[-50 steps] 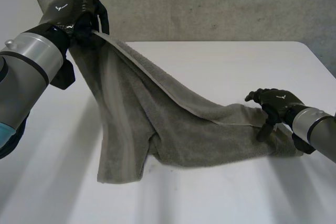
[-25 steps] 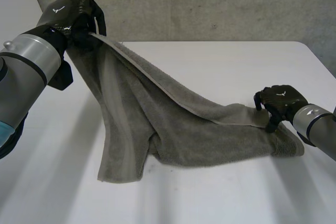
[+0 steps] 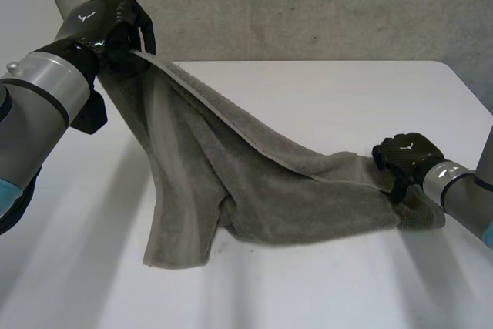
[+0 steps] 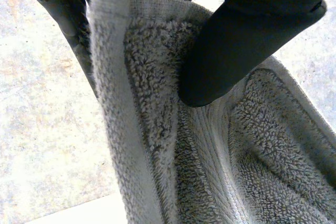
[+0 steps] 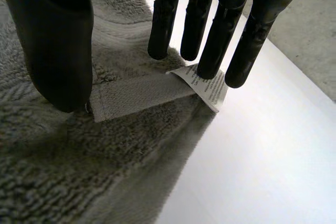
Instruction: Fold the towel.
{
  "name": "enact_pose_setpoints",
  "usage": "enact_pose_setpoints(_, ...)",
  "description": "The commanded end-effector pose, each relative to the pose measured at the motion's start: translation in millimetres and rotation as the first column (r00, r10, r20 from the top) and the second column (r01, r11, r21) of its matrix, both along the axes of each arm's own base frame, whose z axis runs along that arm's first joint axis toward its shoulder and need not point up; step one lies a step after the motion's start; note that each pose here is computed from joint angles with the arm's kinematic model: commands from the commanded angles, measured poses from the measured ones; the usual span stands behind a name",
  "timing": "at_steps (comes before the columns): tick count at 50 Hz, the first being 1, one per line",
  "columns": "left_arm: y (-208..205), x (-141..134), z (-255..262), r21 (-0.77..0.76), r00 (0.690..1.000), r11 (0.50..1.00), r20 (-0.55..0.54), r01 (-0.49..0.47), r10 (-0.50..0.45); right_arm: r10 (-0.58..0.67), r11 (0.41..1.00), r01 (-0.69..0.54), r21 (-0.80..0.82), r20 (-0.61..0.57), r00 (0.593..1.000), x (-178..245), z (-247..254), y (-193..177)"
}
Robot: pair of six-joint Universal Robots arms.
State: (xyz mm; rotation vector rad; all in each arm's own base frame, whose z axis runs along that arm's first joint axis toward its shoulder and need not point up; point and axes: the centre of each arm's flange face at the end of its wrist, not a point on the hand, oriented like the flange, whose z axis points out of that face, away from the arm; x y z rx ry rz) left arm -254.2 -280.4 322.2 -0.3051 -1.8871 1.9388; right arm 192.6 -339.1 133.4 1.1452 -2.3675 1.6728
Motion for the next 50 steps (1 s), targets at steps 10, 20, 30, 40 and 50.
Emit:
enact_pose_setpoints(10, -3.9, -1.5, -6.4, 0.01, 1.0, 1.0, 0.007, 0.001, -0.001, 0.001, 0.994, 0.0, -0.107, 0.006, 1.0, 1.5, 9.2, -16.1)
enact_pose_setpoints(20, -3.3, 3.5, 4.8, -0.015, 1.0, 1.0, -0.004, -0.013, 0.013, 0.006, 0.953, 0.044, -0.298, 0.167, 0.986, 3.5, 111.8, -14.7)
enact_pose_setpoints(30, 42.9, 31.3, 102.3, -0.196, 0.996, 0.979, -0.075, -0.055, 0.04, 0.079, 0.917, 0.04, -0.397, 0.278, 0.957, -23.7, 261.2, 28.0)
enact_pose_setpoints(40, 49.0, 47.8, 99.5, -0.106, 0.995, 0.99, -0.026, -0.096, 0.094, 0.01, 0.971, 0.046, -0.235, 0.233, 0.972, -46.7, 276.1, 31.2)
enact_pose_setpoints(50, -22.7, 37.8, -31.5, 0.221, 0.972, 0.969, 0.228, -0.114, 0.063, 0.004, 0.999, -0.003, -0.039, 0.002, 1.0, -28.4, 192.4, -7.8)
